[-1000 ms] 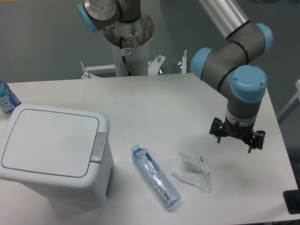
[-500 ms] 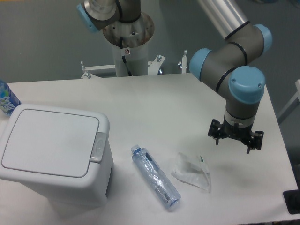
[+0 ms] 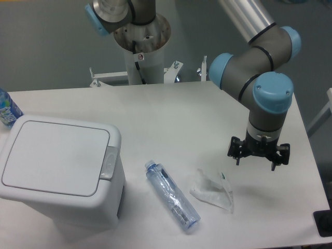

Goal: Open the trash can

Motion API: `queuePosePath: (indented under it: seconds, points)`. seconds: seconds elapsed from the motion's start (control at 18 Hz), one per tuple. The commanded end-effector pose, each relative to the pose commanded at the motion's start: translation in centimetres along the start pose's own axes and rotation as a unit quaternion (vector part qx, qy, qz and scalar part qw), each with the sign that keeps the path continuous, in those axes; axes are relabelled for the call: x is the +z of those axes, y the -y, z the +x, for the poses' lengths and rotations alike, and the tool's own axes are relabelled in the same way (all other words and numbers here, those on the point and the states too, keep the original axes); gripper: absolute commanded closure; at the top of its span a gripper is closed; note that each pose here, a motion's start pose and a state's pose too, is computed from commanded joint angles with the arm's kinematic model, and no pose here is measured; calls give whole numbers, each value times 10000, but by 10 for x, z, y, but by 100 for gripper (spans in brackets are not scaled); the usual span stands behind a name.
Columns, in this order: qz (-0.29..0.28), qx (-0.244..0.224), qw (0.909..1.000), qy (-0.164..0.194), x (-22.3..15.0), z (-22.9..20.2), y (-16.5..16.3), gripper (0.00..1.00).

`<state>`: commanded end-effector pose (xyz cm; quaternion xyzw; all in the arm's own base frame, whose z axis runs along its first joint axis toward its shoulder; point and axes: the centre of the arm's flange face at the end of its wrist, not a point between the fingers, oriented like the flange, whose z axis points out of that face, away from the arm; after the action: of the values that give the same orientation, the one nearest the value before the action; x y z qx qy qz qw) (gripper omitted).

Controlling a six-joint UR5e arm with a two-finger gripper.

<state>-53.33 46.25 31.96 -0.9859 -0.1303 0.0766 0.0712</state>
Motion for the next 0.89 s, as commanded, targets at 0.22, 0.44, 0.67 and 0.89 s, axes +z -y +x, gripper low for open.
queuePosePath:
  seconds: [0.22, 0.44, 0.67, 0.89]
  points:
    - [477, -356, 9981, -183, -9, 6, 13, 0]
    - [1067, -318, 9918, -630, -32, 19, 22, 0]
    - [1559, -262, 9837, -854, -72, 42, 34, 0]
    - [1834, -554, 9768, -958, -108, 67, 52, 0]
